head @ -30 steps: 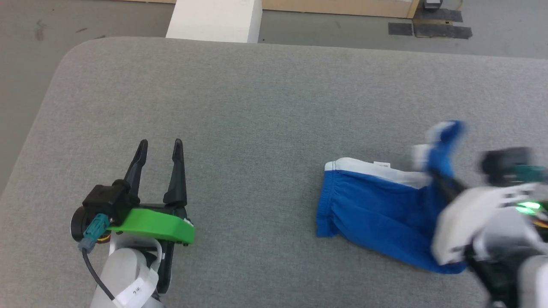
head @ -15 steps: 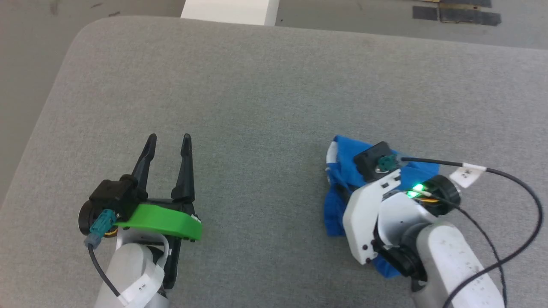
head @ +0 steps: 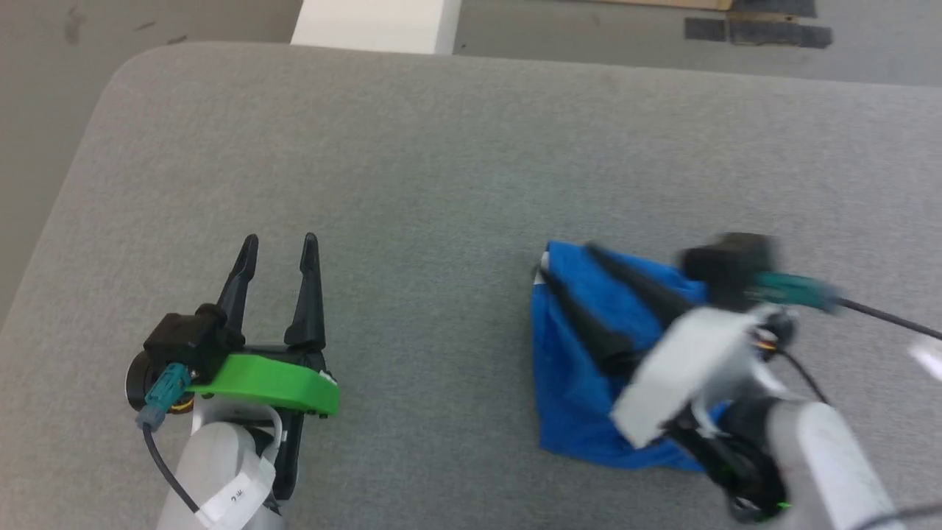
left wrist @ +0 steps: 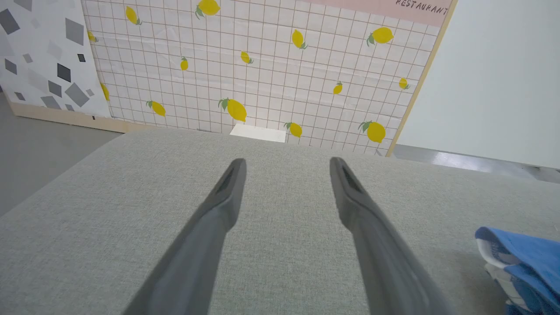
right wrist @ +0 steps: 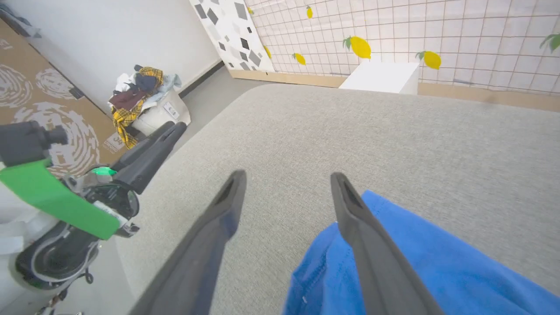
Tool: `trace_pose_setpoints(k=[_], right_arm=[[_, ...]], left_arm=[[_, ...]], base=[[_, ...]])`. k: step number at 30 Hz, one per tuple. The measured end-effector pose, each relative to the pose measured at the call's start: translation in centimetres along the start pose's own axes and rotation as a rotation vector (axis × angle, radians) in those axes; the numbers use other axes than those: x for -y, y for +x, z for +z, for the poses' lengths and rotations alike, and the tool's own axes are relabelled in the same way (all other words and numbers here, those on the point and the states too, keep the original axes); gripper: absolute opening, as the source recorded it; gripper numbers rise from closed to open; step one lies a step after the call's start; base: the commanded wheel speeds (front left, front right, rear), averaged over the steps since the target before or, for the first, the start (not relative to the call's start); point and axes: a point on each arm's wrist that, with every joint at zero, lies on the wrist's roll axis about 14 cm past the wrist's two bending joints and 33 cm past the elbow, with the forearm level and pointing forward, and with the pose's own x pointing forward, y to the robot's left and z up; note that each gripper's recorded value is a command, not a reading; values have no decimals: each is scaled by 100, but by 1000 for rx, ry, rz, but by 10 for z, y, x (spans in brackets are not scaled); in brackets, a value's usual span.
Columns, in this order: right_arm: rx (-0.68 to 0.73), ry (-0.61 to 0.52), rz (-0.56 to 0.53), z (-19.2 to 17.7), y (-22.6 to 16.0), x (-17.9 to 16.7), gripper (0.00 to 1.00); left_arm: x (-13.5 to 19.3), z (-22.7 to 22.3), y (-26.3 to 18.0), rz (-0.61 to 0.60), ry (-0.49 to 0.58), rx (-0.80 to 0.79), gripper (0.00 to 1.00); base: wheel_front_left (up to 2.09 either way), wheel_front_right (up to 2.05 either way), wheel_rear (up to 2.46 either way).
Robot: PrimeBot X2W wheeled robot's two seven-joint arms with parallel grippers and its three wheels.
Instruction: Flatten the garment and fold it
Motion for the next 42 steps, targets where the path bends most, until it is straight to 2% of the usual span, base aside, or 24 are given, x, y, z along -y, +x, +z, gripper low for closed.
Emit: trace_pose_setpoints(k=[5,9,13,17,26,29,30,31,33,38,42], right_arm=[[243,64,-169,33,-43,48,100],[289,116,-348,19,-79,96,100],[208,204,-451,-23,-98,121,100],[120,273,-486,-59,-99,130,100],[-73,331,-440,-107,-72,121,100],[-155,301,-436,-121,-68,120,100],[-177,292,-432,-123,-66,120,89],[-194,287,-425,-124,-65,119,52],[-217,281,-410,-124,-61,116,0],[-282,179,-410,-121,-63,114,0],[-338,-34,-453,-103,-66,124,0]], left_arm=[[11,2,3,-29,-10,10,100],[20,4,6,-53,-17,19,100],[27,6,9,-72,-22,24,100],[28,4,10,-78,-23,21,100],[22,-1,8,-64,-16,6,100],[19,-1,6,-55,-13,3,100],[18,-1,5,-53,-12,3,100],[17,-1,5,-50,-11,3,100],[15,0,4,-45,-10,4,100],[14,-1,5,-40,-12,4,100],[25,-5,10,-73,-11,-2,100]], base=[[0,0,0],[0,0,0],[0,0,0],[0,0,0],[0,0,0],[0,0,0],[0,0,0],[0,0,0],[0,0,0],[0,0,0],[0,0,0]])
